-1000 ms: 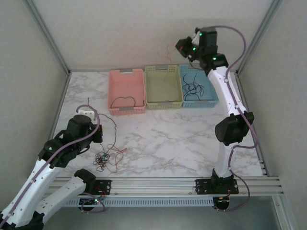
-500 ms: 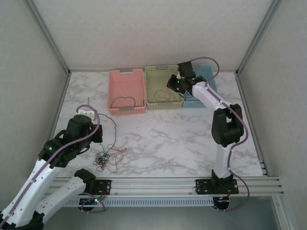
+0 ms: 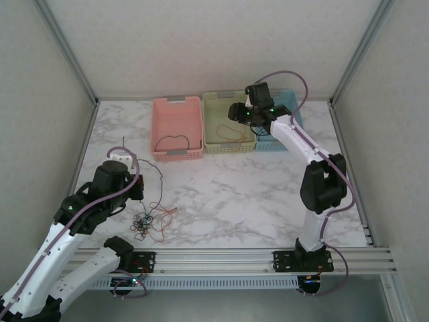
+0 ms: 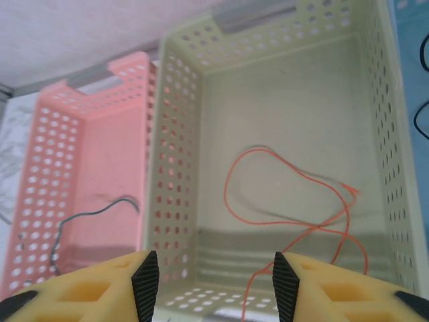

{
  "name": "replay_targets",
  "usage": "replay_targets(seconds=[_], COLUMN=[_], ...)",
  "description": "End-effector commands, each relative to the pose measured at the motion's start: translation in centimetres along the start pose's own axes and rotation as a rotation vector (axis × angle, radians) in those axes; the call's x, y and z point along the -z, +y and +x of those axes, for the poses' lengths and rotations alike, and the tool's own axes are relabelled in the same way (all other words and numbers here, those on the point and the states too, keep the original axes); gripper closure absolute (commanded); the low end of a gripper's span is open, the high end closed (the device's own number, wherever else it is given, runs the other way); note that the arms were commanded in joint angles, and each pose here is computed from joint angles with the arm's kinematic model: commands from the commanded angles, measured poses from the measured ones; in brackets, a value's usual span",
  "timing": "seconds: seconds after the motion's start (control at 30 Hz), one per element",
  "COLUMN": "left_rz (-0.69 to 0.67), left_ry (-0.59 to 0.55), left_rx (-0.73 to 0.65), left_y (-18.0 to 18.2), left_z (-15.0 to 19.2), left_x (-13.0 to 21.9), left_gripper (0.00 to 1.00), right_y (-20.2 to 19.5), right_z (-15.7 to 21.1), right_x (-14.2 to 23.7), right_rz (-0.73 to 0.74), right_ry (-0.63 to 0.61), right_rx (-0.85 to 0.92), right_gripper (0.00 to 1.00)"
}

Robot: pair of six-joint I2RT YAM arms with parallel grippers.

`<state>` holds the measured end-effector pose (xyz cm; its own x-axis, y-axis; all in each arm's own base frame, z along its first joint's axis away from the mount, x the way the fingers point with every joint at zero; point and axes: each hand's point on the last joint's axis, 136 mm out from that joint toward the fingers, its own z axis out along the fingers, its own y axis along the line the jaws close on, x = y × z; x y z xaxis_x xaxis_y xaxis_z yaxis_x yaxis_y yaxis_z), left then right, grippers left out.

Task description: Untangle the cables

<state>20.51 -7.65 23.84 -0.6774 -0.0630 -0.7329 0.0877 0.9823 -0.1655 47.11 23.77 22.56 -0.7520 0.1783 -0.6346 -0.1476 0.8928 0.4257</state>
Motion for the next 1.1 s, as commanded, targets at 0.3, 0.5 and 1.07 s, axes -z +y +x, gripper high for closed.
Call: replay_targets(seconds=[0.3,0.5,1.07], left_rz=[0.016,0.019,0.018], left_ry=[0.006,0.012,0.012], left_rx=[-0.011,-0.013,-0.012], left_y=[-0.2,-0.3,-0.3], left_z=[0.2,0.3,0.3], left_x=[-0.3,-0.4,-0.5], left_gripper=[1.00,1.00,1.00], right_y=[-4.6,-4.3,-4.4], right_z=[7.4,12.2,13.9], right_x=[1.8,-0.5,-4.5], right_rz=[0.141,0.085,0.090], right_ry=[0.141,0.252,0.268], right_rx=[-0.010,-0.058,-0.115], right_gripper=[0.55,0.52,0.59])
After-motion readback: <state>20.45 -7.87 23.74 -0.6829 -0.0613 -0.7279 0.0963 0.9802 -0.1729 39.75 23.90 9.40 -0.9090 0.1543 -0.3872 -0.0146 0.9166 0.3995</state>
